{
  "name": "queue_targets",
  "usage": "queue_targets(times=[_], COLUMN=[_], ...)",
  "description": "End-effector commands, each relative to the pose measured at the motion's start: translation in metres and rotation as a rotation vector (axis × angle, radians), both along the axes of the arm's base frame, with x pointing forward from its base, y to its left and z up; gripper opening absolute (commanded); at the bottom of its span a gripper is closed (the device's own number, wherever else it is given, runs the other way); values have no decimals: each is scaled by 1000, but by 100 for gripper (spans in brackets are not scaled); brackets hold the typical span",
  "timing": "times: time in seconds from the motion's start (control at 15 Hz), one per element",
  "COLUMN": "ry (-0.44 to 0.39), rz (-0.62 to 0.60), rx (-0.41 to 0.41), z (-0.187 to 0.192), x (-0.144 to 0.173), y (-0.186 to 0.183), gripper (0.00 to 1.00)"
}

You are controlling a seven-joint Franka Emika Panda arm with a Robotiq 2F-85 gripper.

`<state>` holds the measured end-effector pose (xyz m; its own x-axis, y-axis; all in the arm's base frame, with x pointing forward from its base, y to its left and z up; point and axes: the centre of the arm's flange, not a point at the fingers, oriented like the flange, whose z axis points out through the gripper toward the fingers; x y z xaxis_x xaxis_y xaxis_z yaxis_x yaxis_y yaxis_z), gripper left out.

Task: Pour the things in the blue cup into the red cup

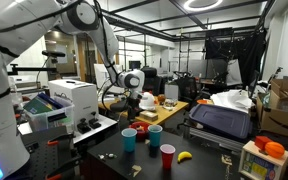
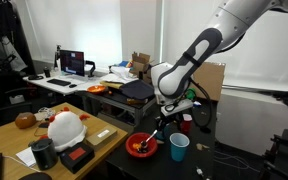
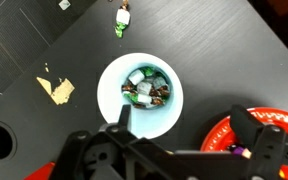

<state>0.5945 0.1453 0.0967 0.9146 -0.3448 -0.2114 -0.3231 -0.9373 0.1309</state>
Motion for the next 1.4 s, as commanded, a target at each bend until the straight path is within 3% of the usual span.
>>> queue_targets(times=[0.0, 0.27, 0.53, 1.0, 1.33], ry=[-10, -36, -108, -166, -213], rz=[-36, -58, -68, -98, 19], rx=[45, 104, 161, 166, 190], z=[1, -9, 2, 23, 28], x=[-54, -83, -95, -110, -90], y=[-46, -79, -86, -74, -36], gripper=[100, 100, 100, 100, 100])
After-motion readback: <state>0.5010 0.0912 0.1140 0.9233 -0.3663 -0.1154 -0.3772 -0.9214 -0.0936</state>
